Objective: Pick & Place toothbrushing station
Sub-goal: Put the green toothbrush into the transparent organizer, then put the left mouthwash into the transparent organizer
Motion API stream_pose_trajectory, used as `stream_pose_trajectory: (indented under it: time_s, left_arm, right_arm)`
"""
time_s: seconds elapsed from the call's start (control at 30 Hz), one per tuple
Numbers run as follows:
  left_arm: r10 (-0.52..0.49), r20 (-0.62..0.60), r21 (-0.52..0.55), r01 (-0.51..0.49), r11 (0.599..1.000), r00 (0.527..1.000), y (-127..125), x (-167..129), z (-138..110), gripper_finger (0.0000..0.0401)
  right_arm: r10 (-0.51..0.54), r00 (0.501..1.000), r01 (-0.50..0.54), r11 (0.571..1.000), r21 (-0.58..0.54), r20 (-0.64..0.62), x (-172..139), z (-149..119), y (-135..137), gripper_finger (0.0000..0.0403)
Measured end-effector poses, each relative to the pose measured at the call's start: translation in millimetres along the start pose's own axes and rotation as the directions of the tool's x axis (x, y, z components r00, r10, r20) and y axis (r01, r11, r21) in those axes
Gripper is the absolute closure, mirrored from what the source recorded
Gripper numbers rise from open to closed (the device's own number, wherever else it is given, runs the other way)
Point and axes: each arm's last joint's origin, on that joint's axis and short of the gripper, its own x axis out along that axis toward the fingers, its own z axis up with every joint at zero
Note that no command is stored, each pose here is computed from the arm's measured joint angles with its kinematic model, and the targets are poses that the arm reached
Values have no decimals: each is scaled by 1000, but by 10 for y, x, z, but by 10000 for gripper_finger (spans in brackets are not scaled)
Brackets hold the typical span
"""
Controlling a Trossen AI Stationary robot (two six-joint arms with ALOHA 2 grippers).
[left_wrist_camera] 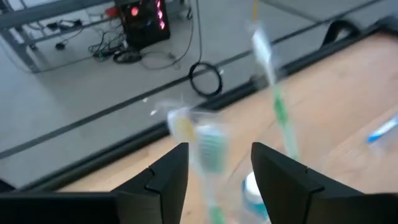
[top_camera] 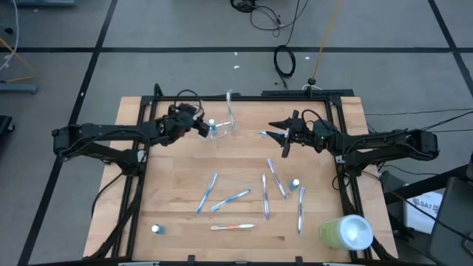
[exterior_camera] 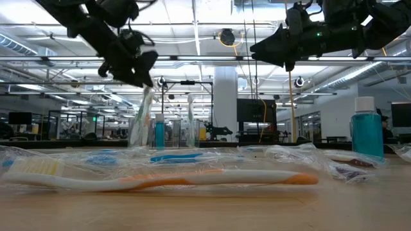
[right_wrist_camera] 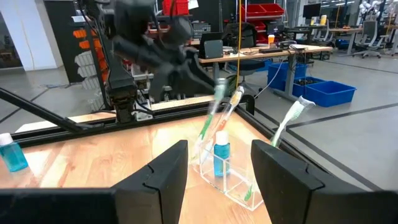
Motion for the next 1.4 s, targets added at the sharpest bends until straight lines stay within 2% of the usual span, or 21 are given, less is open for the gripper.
stream_pose_trajectory:
  time_s: [0.2, 0.3, 0.4, 0.53, 0.63, 0.73, 0.87, 1.0, 1.07, 1.13, 1.23, 1.33, 1.4]
  left_arm:
    - [-61, 90, -11, 63, 998, 994, 65, -256, 217, 217]
    - [-206, 80, 16, 205, 979, 975, 82, -405, 248, 217]
    - [-380, 47, 29, 379, 925, 924, 86, -565, 251, 217]
    - [-601, -44, 54, 603, 796, 798, 47, -760, 194, 217]
    - [-705, -136, 57, 716, 696, 696, -7, -862, 115, 217]
    - [-774, -213, 42, 797, 602, 596, -62, -945, 47, 217]
    - [-857, -292, -41, 890, 455, 425, -137, -1064, -17, 217]
    - [-898, -353, -142, 934, 329, 262, -214, -1212, -82, 217]
    - [-905, -379, -149, 952, 267, 195, -255, -1303, -122, 217]
    - [-904, -391, -153, 956, 250, 173, -292, -1383, -157, 217]
    - [-898, -393, -109, 959, 261, 200, -330, -1474, -203, 217]
    - [-889, -408, 18, 975, 223, 210, -362, -1594, -271, 217]
    - [-888, -418, 51, 980, 190, 194, -379, -1676, -310, 217]
  right_arm:
    - [0, 1000, 0, 1000, 0, 0, 0, 0, 0, 234]
    - [0, 1000, 0, 1000, 4, 0, 0, 0, 0, 234]
    - [0, 1000, 0, 1000, 15, -1, 0, -1, 0, 234]
    - [0, 1000, 0, 1000, 19, -1, 0, -1, 0, 234]
    - [0, 1000, 0, 1000, 24, -5, 0, -4, 0, 234]
    - [1, 1000, 0, 999, 44, -9, 0, -8, 0, 234]
    - [1, 1000, 0, 999, 52, -15, 0, -14, 0, 234]
    - [1, 1000, 0, 999, 52, -16, 0, -15, 0, 234]
    - [1, 1000, 0, 999, 52, -16, 0, -15, 0, 234]
    - [1, 1000, 0, 999, 48, -16, 0, -15, 0, 234]
    - [0, 1000, 1, 999, 47, -16, 0, -15, -1, 234]
    - [0, 1000, 1, 999, 52, -16, 0, -15, -1, 234]
    - [0, 1000, 1, 998, 70, -16, 0, -15, -1, 234]
